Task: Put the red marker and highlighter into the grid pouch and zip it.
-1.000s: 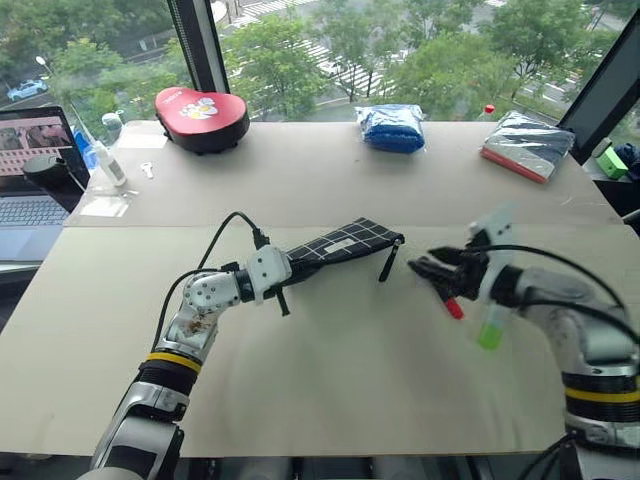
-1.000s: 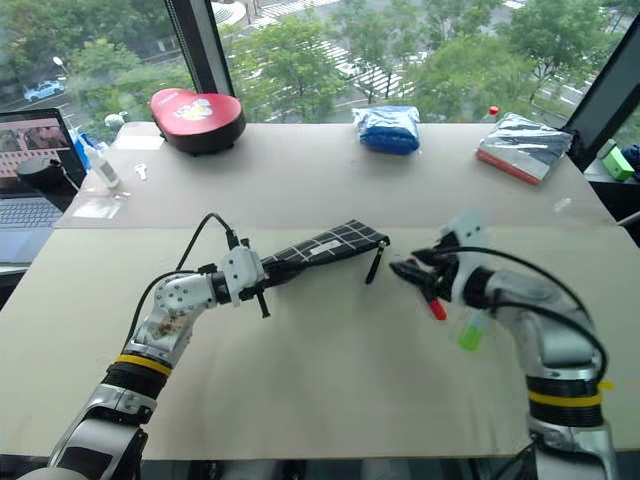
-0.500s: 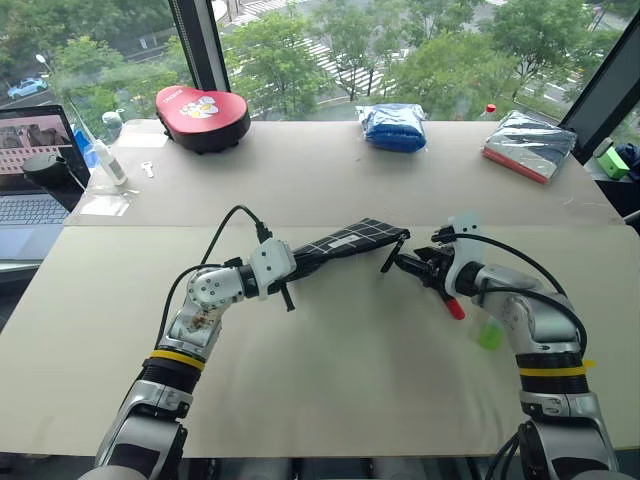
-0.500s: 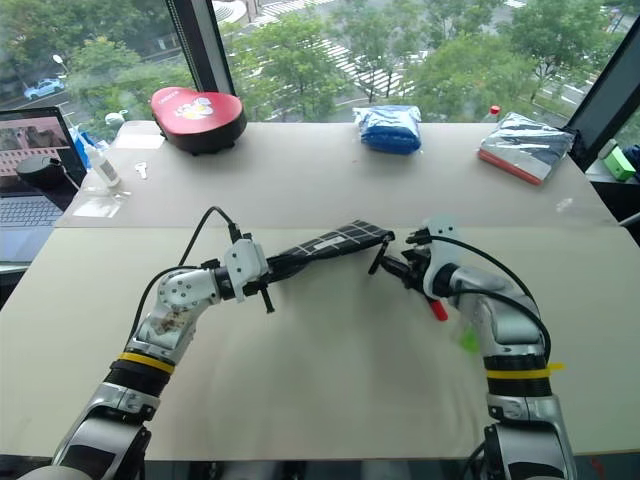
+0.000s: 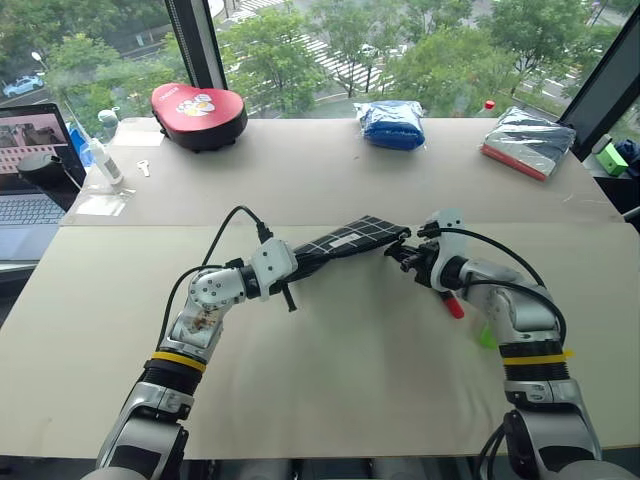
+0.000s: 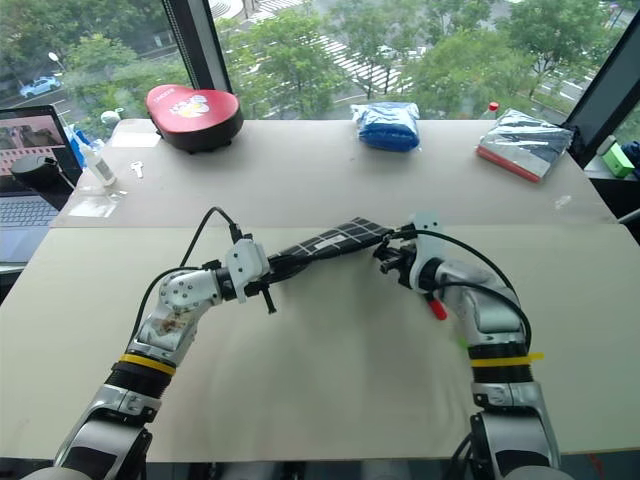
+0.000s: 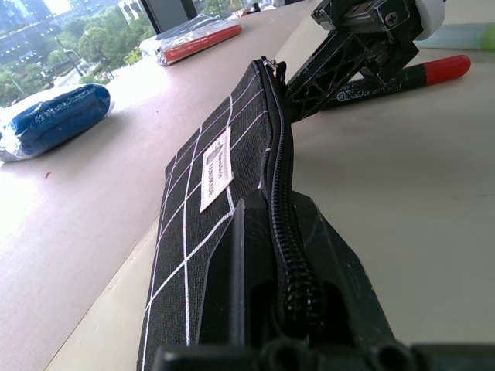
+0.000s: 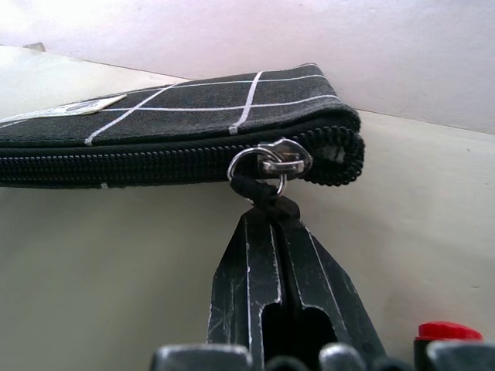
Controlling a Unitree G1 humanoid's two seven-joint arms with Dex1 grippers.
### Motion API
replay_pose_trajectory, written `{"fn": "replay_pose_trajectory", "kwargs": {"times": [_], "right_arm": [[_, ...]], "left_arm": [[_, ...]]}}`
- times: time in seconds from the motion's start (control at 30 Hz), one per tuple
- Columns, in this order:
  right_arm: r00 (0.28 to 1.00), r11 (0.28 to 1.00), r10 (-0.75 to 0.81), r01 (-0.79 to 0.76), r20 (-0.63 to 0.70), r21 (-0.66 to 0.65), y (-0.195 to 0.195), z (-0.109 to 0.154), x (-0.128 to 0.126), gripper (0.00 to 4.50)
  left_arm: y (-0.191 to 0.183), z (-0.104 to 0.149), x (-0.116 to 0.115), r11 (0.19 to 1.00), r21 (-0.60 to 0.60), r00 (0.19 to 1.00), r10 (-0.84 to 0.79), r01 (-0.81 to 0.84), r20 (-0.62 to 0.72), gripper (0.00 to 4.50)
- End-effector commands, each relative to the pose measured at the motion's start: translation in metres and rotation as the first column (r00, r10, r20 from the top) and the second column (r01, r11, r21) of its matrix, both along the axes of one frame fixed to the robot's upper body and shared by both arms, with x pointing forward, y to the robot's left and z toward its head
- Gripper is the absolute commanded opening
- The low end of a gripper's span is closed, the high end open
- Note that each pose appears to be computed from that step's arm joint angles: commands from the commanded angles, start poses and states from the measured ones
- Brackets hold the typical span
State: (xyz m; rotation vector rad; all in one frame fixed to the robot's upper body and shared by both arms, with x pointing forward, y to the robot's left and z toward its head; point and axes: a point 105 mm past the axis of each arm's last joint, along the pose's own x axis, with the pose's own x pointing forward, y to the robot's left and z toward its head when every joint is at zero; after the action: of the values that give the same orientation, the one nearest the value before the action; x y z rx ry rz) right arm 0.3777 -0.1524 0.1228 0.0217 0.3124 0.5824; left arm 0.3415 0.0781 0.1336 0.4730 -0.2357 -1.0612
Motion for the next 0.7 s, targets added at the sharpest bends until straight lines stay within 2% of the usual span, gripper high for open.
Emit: {"fn": "replay_pose_trajectory", "kwargs": {"times": [0.03,0.17,0.33,0.57,0.7], "right_arm": [[0.994,0.998,0.047,-0.051,0.101,0.047,0.009,0.027,-0.002,0.04],[0.987,0.988,0.131,-0.138,0.093,0.069,0.027,0.028,-0.011,0.04],[0.915,0.917,0.39,-0.397,0.102,0.051,0.071,0.033,-0.047,0.04],[0.879,0.88,0.472,-0.474,0.069,0.017,0.1,0.024,-0.051,0.04],[0.81,0.809,0.582,-0.586,0.07,0.051,0.123,0.027,-0.068,0.04]], "left_arm": [[-0.003,0.01,0.0,1.0,-0.017,0.999,0.0,0.001,0.043,0.0],[-0.005,0.008,0.0,1.0,-0.011,0.999,0.001,-0.001,0.042,0.0],[-0.006,0.007,0.001,1.0,-0.007,0.999,-0.001,0.001,0.042,0.0],[-0.011,0.01,0.003,1.0,-0.02,0.999,-0.007,0.008,0.046,0.0],[-0.014,0.01,0.004,1.0,-0.025,0.999,-0.015,0.016,0.044,0.0]]}}
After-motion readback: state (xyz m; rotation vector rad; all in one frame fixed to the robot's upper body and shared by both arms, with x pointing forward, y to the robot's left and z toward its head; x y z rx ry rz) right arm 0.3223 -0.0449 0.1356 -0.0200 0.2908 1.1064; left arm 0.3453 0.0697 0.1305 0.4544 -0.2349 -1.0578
